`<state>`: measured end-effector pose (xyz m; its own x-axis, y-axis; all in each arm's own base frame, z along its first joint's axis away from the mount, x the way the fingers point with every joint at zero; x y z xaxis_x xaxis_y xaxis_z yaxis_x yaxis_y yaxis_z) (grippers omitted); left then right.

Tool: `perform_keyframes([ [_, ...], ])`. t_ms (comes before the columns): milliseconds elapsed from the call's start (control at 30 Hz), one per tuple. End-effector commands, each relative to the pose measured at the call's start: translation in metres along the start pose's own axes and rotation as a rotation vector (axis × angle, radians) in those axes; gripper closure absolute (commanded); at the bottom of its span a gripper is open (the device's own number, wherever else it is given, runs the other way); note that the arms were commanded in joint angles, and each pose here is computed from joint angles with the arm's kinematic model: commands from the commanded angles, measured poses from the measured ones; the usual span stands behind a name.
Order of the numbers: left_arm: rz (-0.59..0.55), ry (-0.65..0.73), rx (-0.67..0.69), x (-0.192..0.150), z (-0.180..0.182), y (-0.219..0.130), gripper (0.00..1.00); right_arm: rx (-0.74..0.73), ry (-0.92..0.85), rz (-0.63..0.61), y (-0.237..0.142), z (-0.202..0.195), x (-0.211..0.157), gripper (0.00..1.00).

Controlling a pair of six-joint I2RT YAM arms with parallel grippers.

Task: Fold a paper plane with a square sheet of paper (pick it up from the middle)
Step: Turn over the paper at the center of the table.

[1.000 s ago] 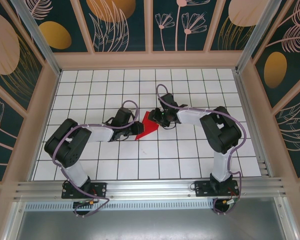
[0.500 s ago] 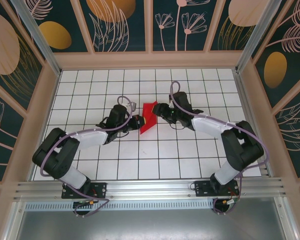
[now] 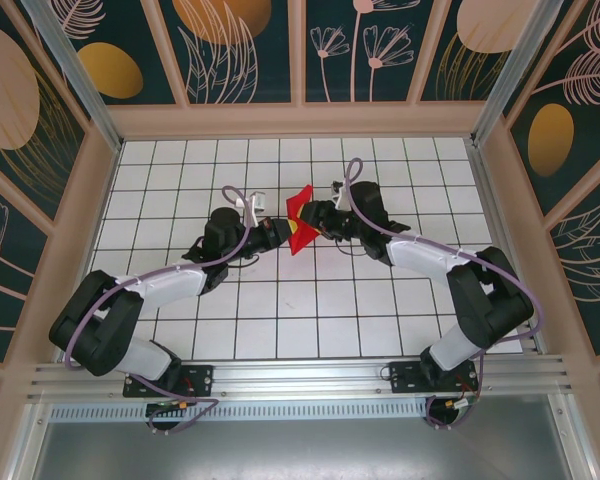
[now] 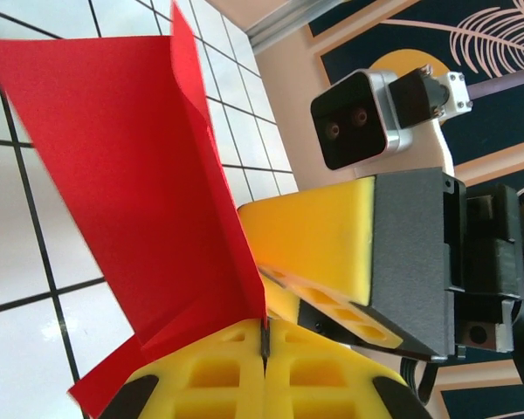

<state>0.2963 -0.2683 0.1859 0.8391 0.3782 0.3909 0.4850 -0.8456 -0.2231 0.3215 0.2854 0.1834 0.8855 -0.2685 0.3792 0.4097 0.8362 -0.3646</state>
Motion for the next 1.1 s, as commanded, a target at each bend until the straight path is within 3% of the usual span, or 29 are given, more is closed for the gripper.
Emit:
perform_keyframes([
  [0, -0.006, -0.014, -0.065, 0.002, -0.012, -0.004, 0.99, 0.108, -0.042, 0.002, -0.007, 0.025, -0.001, 0.62],
  [233, -0.015, -0.037, -0.059, 0.004, -0.009, -0.007, 0.92, 0.125, -0.045, -0.015, -0.011, 0.03, 0.002, 0.81],
  [333, -0.041, -0.068, -0.048, 0.007, -0.008, -0.012, 0.77, 0.136, -0.051, -0.023, -0.012, 0.033, 0.003, 0.88],
  [667, -0.188, -0.199, 0.018, 0.01, 0.01, -0.048, 0.22, 0.233, -0.072, -0.034, -0.013, 0.058, 0.014, 0.89],
  [867, -0.158, -0.183, -0.066, 0.008, -0.003, -0.047, 0.1, 0.305, -0.047, 0.0, -0.012, 0.074, 0.015, 0.89],
  [1067, -0.089, -0.173, -0.189, 0.005, -0.022, -0.039, 0.08, 0.331, -0.048, 0.026, -0.009, 0.084, 0.012, 0.89],
])
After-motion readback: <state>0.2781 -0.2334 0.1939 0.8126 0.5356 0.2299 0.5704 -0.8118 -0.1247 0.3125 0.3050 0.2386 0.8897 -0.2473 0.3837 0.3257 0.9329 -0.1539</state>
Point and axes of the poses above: each hand's point on the last joint's axis, 136 mm out from that joint toward the fingers, its own y axis out along the fingers, its own z axis along the line the jaws close on, x = y × z, the point moved 3 cm from there along -y, back along the fingers, and after that the axes turned 4 degrees about -y, right-handed, at the moved point
